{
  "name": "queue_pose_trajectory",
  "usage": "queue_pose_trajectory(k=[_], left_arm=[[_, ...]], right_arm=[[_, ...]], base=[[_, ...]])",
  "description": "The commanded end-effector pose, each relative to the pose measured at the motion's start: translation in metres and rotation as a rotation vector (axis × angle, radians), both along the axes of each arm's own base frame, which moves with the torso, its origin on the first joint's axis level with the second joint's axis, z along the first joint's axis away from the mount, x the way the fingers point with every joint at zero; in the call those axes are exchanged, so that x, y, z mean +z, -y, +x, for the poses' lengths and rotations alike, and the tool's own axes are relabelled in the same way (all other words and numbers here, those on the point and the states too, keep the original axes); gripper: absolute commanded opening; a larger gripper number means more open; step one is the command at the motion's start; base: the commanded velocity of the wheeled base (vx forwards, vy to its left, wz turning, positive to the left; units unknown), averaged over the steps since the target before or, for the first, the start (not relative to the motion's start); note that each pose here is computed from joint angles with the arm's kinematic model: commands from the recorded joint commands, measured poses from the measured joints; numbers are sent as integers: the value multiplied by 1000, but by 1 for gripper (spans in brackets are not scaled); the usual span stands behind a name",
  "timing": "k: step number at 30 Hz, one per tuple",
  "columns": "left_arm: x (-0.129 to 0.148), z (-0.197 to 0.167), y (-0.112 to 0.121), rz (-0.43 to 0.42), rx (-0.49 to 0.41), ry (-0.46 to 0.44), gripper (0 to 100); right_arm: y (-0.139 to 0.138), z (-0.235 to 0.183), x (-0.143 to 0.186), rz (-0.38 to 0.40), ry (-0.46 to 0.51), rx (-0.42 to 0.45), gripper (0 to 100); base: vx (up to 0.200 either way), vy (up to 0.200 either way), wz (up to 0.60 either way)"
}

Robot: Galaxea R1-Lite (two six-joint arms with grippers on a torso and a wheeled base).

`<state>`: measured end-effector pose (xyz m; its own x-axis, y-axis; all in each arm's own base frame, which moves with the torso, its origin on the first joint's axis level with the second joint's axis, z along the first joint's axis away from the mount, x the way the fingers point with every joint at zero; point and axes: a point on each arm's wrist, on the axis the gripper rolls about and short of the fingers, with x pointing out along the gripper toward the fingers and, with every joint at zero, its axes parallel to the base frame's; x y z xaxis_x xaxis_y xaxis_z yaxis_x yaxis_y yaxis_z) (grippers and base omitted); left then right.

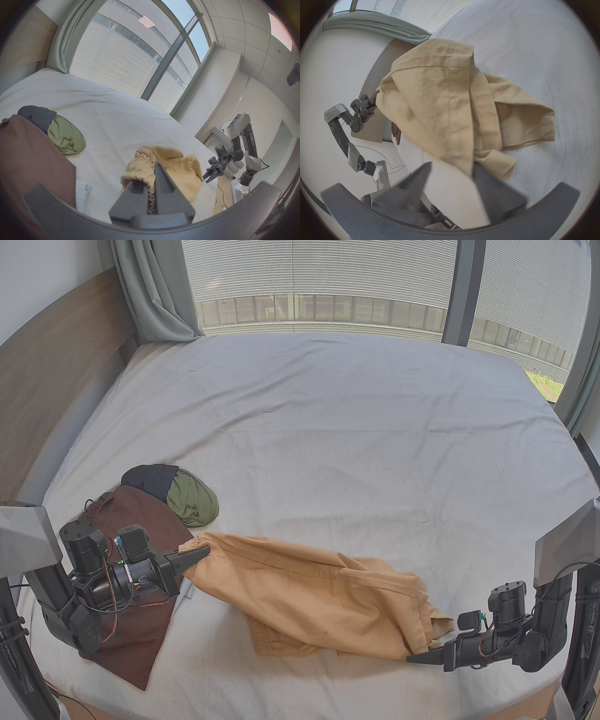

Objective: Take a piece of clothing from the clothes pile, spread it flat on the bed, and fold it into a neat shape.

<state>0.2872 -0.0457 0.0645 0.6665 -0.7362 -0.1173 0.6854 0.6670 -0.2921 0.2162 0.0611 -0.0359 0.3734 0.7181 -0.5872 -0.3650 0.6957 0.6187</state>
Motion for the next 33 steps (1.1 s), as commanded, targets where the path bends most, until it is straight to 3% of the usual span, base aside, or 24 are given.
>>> queue_pose_trajectory(k=[1, 8, 13, 22, 33], left_arm=[[0, 0, 1, -1, -4, -1, 0], [2, -1, 3, -1, -12, 6, 0], [2, -1, 3, 11, -14, 20, 0], [4, 0, 3, 15, -16, 33, 0], [4, 0, 4, 14, -19, 38, 0]], right_arm=[[1, 4, 11, 26, 123, 1, 100], [4, 19, 36, 92, 243, -62, 100], [3, 32, 42, 145, 239, -113, 100], [4, 45, 40, 157, 260, -134, 100], [-2, 54, 43, 231, 204, -171, 100]], base=[[0, 0, 0], [0, 0, 0], [0, 0, 0], [0, 0, 0], [0, 0, 0]])
